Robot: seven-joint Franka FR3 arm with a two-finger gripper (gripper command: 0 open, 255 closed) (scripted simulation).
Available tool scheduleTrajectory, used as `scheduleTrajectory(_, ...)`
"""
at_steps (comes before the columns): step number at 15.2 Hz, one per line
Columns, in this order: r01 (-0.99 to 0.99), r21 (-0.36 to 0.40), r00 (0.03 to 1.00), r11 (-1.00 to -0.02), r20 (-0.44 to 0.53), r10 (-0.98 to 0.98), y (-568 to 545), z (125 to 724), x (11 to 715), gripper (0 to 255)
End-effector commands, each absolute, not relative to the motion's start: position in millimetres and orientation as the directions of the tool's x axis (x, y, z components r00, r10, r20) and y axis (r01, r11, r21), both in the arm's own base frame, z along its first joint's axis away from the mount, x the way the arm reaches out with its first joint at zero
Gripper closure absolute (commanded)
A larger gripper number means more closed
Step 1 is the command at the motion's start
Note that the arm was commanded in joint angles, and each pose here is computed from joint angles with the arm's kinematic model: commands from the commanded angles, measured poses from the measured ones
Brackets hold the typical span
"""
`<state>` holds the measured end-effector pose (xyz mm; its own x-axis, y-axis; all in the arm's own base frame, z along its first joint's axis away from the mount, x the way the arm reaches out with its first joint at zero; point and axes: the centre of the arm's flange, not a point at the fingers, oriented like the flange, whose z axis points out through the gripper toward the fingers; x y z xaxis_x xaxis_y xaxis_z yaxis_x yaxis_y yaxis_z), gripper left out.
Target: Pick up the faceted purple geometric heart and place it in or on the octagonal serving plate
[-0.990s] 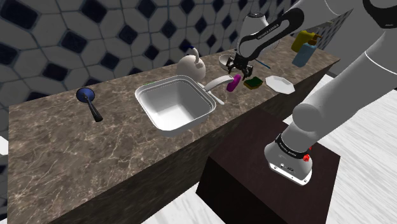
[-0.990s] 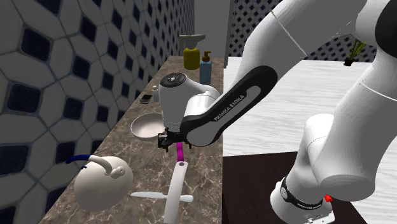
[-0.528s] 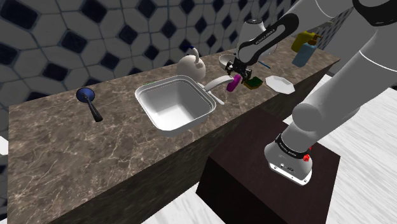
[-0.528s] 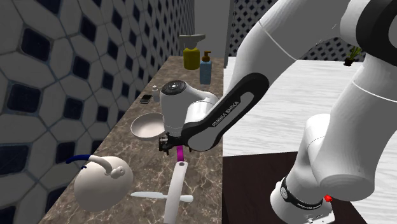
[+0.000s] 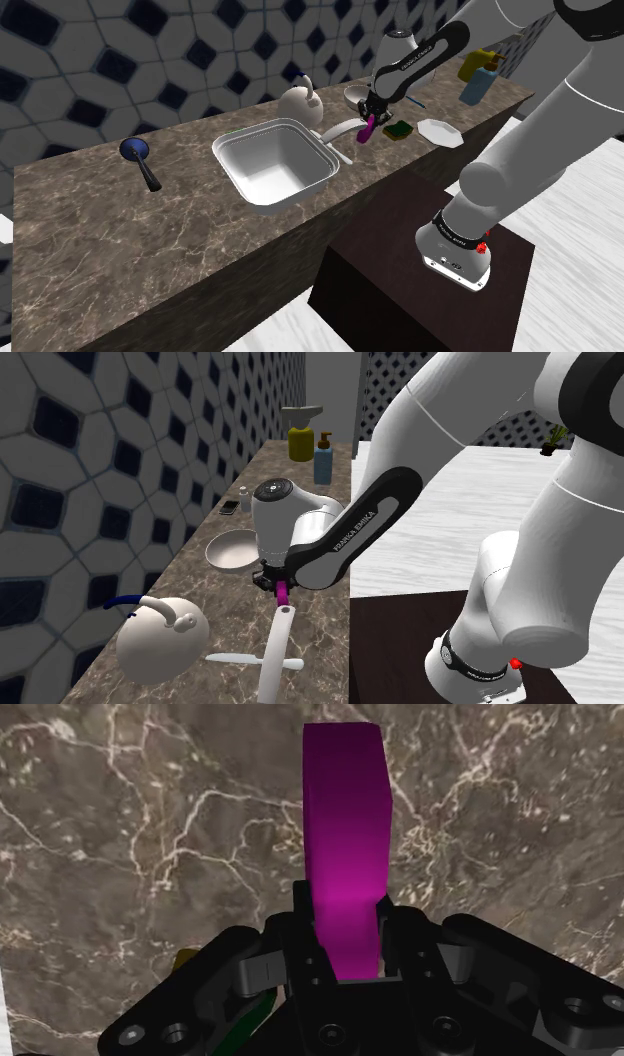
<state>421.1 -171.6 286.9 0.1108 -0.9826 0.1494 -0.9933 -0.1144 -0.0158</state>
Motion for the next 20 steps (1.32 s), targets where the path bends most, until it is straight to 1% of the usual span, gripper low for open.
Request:
scheduleTrajectory(1,-0.993,-0.015,0.111,-0.114,0.149,-0.983,-171.6,286.7,421.1,255)
scheduleTrajectory(6,-0.993,-0.015,0.111,-0.114,0.149,-0.983,-171.5,286.7,421.1,255)
scheduleTrajectory(20,-0.993,-0.015,0.111,-0.114,0.149,-0.983,-171.5,360.6,421.1,255)
